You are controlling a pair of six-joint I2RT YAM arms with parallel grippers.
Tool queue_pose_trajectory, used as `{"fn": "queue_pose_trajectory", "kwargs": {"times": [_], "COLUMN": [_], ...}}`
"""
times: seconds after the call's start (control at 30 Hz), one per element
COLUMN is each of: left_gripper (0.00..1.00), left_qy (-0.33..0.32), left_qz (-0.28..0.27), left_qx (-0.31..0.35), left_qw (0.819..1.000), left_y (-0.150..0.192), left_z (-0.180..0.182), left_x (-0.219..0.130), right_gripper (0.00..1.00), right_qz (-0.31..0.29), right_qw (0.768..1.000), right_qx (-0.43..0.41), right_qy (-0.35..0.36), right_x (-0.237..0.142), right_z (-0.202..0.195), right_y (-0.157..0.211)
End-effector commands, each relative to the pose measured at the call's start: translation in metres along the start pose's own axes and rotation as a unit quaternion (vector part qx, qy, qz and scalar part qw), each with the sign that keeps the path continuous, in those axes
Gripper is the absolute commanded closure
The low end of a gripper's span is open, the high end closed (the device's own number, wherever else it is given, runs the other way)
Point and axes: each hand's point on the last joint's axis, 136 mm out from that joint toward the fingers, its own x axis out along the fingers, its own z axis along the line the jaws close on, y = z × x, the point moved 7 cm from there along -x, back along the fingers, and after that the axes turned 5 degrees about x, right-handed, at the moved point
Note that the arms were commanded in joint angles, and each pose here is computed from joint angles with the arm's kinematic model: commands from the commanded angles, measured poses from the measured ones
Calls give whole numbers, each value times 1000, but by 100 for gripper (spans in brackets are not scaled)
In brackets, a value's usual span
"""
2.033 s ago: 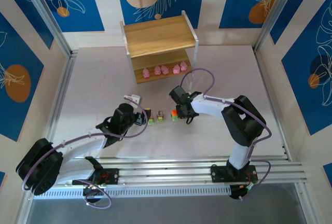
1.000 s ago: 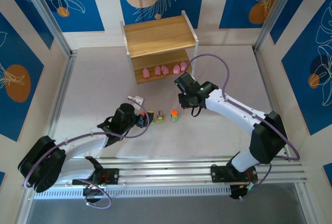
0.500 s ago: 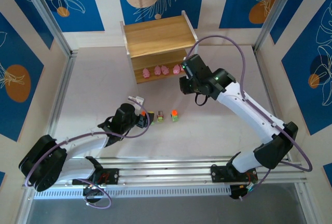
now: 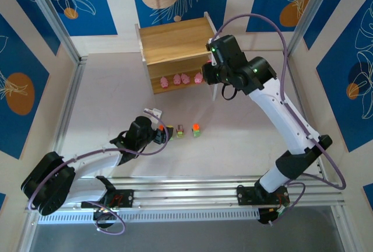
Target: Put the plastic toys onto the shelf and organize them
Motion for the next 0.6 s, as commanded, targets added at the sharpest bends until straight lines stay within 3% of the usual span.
{"fn": "queue_pose_trajectory", "kwargs": {"times": [0.0, 0.57], "left_gripper": [22, 23], "left_qy": [9, 9], "left_qz": [-18, -20], "left_qx": [6, 6], "left_qw": [1000, 1000], "left_y": [-13, -14], "left_z": [-1, -1], "left_x": [1, 0], "right_gripper": [76, 76], "right_qz": [-6, -47], "right_qw": [1000, 999], "right_qx": [-19, 3], "right_qy": [7, 21], "right_x": [-3, 29], "right_z": [-3, -12], "right_y": [-16, -76]}}
